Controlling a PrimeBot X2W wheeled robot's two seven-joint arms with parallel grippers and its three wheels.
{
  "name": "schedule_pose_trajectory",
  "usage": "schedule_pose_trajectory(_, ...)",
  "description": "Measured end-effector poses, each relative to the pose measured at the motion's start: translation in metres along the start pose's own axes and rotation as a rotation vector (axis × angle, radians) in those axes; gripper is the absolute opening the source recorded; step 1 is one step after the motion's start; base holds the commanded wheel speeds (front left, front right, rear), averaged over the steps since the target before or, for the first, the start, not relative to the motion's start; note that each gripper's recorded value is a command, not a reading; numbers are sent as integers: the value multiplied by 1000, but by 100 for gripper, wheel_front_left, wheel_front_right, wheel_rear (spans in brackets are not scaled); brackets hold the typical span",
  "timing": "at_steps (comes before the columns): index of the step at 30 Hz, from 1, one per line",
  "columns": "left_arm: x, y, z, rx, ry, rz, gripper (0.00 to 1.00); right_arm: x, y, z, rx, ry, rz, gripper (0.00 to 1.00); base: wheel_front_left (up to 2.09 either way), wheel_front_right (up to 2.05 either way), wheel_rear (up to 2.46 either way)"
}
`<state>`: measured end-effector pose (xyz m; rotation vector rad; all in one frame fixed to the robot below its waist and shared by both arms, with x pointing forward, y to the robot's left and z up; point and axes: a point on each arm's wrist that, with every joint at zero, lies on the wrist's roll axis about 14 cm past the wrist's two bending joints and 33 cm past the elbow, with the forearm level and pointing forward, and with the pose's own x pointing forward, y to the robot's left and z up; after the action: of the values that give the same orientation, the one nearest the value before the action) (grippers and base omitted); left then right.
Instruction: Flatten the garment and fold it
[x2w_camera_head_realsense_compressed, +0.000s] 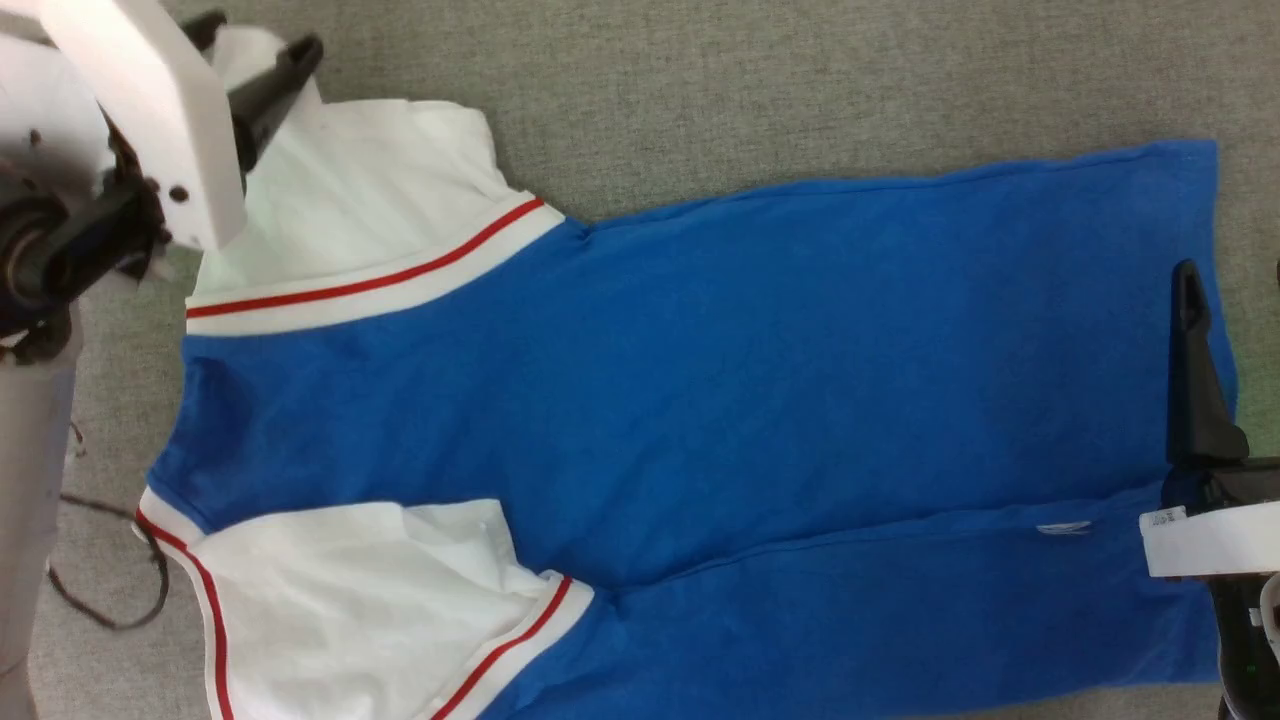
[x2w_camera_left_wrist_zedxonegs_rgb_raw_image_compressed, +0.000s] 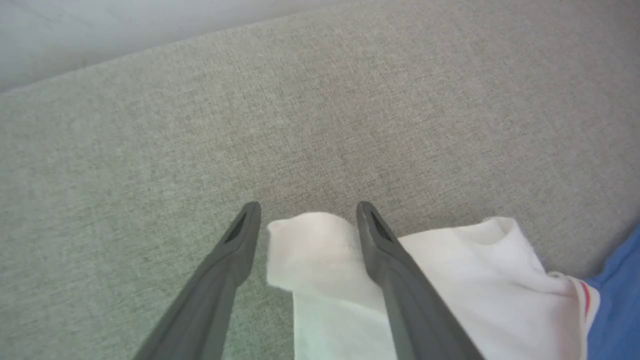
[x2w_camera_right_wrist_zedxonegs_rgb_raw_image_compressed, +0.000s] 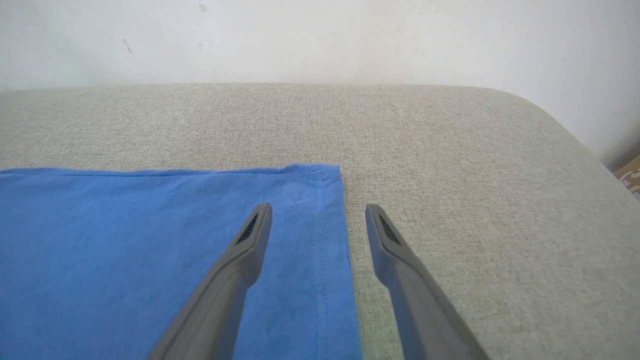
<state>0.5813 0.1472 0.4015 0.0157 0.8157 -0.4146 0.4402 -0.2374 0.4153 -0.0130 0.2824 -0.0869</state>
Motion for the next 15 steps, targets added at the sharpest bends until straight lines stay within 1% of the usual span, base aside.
schedule_pose_trajectory(3, -2, 1, -15, -25, 70, 5, 100, 1, 2, -3, 2, 11, 5, 100, 0, 0, 0)
schedule_pose_trajectory(6, -4, 0, -18, -30, 82, 3, 100, 3, 3, -5, 3, 19, 9, 100, 0, 0, 0)
schedule_pose_trajectory(7, -5, 0, -19, -29, 86, -1, 40, 3, 4, -6, 3, 23, 10, 100, 0, 0, 0)
schedule_pose_trajectory(8, -4, -1, -20, -29, 88, -6, 0, 4, 4, -7, 4, 25, 11, 100, 0, 0, 0)
schedule_pose_trajectory(11, -4, 1, -25, -27, 93, -16, 0, 7, 7, -7, 6, 22, 21, 100, 0, 0, 0)
schedule_pose_trajectory(15, -1, 3, -21, -55, 42, -21, 0, 11, 11, -5, 2, 20, 36, 100, 0, 0, 0)
